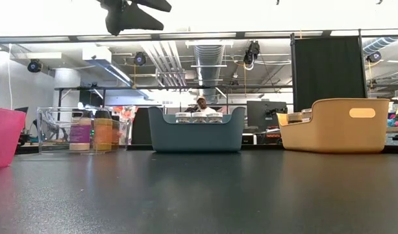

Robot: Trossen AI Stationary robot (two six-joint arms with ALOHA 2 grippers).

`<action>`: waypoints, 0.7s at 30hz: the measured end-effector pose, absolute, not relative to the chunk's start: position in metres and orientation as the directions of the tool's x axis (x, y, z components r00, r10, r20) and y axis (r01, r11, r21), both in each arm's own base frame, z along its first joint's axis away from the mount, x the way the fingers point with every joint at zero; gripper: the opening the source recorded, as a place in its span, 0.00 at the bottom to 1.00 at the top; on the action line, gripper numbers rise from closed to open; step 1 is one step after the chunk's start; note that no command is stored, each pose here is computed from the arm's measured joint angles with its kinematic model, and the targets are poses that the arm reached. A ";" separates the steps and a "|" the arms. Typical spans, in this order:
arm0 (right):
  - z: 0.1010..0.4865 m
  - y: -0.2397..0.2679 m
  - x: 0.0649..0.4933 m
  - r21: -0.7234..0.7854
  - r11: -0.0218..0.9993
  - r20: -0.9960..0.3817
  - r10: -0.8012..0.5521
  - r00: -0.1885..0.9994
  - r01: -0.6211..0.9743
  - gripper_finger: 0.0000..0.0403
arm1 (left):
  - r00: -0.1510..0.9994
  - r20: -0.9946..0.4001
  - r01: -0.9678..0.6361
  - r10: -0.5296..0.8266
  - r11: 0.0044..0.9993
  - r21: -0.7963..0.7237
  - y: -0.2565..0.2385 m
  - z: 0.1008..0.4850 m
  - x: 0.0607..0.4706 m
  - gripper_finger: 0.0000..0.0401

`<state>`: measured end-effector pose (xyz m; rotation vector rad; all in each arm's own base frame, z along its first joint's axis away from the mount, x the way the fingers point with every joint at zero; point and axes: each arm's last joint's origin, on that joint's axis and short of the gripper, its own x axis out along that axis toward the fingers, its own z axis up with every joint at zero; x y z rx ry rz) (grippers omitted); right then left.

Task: Sort spices by type
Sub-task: Put the green seasoning bottle into the pink bin

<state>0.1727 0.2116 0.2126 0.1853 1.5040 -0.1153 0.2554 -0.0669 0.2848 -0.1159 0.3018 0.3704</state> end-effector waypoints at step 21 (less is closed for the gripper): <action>0.260 0.202 0.190 0.081 0.984 -0.979 0.049 0.198 0.158 0.47 | 0.888 -0.321 -0.356 0.328 0.934 -0.029 -0.072 0.283 0.253 0.65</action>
